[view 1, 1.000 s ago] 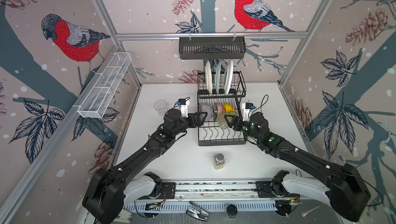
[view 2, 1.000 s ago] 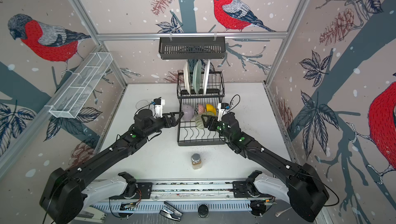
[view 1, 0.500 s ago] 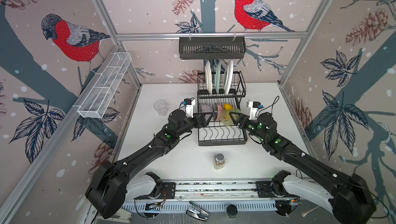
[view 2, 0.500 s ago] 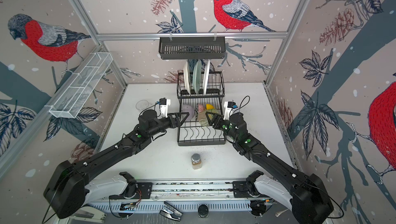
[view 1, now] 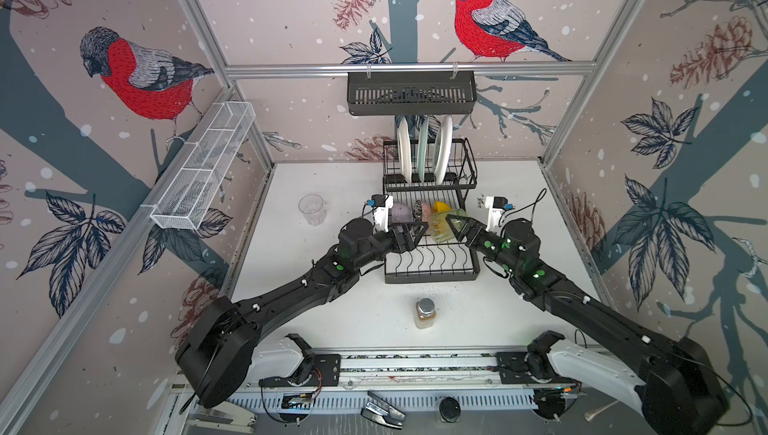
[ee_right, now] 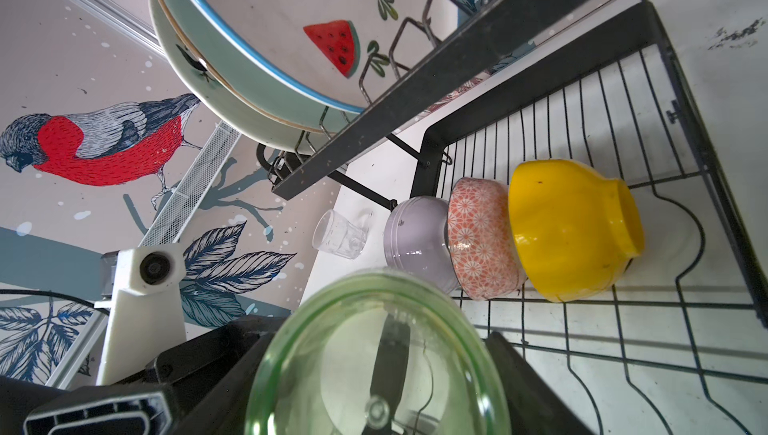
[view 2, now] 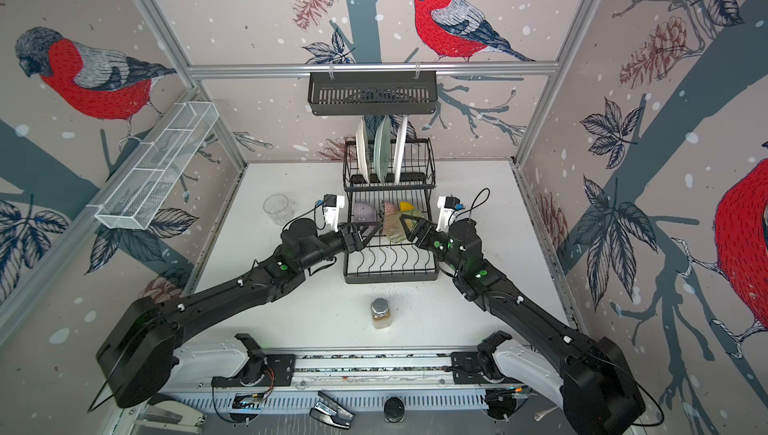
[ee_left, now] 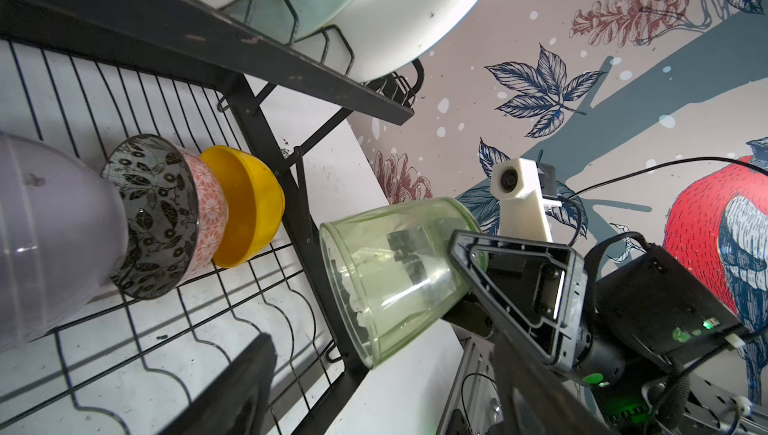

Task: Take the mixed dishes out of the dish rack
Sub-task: 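Grasp the green glass with the left gripper beside the right gripper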

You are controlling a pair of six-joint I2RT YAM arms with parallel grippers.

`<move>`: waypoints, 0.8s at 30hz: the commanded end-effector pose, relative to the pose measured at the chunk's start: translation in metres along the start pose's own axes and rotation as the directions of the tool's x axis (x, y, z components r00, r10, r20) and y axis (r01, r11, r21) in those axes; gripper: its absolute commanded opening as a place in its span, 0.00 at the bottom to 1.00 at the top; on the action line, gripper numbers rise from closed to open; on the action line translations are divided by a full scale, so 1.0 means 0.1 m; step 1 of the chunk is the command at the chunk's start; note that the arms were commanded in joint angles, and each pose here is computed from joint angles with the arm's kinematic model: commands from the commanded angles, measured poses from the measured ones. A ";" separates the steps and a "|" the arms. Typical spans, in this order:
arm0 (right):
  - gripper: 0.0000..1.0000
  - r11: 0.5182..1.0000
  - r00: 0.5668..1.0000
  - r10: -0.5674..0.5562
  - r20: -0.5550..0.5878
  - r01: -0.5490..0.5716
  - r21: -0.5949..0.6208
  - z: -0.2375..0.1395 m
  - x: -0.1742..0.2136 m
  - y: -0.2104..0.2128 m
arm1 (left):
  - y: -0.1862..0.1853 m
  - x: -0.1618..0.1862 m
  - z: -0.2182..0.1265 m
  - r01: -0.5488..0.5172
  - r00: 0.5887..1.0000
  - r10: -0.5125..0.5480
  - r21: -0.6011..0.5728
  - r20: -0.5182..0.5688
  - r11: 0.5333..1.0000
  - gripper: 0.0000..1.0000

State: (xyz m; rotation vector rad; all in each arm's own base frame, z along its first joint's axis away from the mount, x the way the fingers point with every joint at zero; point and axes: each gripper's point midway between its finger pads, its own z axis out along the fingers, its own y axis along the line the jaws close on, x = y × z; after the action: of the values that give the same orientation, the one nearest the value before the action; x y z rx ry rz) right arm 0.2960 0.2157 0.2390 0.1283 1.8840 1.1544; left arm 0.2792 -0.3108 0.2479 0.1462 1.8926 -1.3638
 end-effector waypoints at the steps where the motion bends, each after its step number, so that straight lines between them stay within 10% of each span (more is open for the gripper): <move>1: 0.62 0.996 0.999 0.005 0.053 -0.001 -0.084 -0.04 -0.14 0.21 | -0.26 -0.10 0.04 0.003 0.999 -0.007 0.117 0.035 0.993 0.80; 24: 0.62 0.978 0.997 0.077 0.020 -0.072 -0.196 0.02 -0.19 0.33 | -0.53 -0.07 0.34 0.079 0.997 -0.082 0.299 -0.003 0.951 0.57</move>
State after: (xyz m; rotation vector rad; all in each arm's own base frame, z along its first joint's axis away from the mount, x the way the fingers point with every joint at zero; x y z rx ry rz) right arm 0.2998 0.2210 0.2551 0.1332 1.8130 1.3001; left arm 0.2800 -0.3547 0.2631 0.1799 1.7932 -1.6214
